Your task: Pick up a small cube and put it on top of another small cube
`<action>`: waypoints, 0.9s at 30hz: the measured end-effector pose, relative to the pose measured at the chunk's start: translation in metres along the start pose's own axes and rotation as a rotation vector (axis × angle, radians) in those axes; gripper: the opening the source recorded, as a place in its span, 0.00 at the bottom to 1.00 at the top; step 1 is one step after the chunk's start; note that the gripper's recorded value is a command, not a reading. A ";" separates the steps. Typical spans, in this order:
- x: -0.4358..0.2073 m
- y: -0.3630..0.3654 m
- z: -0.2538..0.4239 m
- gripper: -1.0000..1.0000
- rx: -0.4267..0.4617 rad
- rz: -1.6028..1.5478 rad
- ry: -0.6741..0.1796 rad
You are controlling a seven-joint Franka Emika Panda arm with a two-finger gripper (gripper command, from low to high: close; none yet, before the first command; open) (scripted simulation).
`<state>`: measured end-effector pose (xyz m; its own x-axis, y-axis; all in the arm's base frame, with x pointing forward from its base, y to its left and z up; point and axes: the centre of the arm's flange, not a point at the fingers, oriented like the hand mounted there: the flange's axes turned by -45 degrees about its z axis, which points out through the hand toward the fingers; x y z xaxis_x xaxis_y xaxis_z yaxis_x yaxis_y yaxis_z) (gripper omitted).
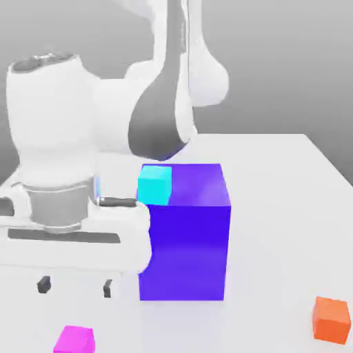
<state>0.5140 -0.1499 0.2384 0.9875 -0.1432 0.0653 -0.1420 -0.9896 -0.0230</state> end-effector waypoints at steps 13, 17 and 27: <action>-0.017 0.019 0.109 0.00 -0.023 0.011 -0.066; -0.014 0.018 0.070 0.00 -0.024 0.011 -0.065; -0.086 0.089 0.009 0.00 -0.055 0.439 -0.064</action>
<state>0.4167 -0.2253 0.2221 0.8351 -0.5501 -0.0004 -0.5500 -0.8349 0.0187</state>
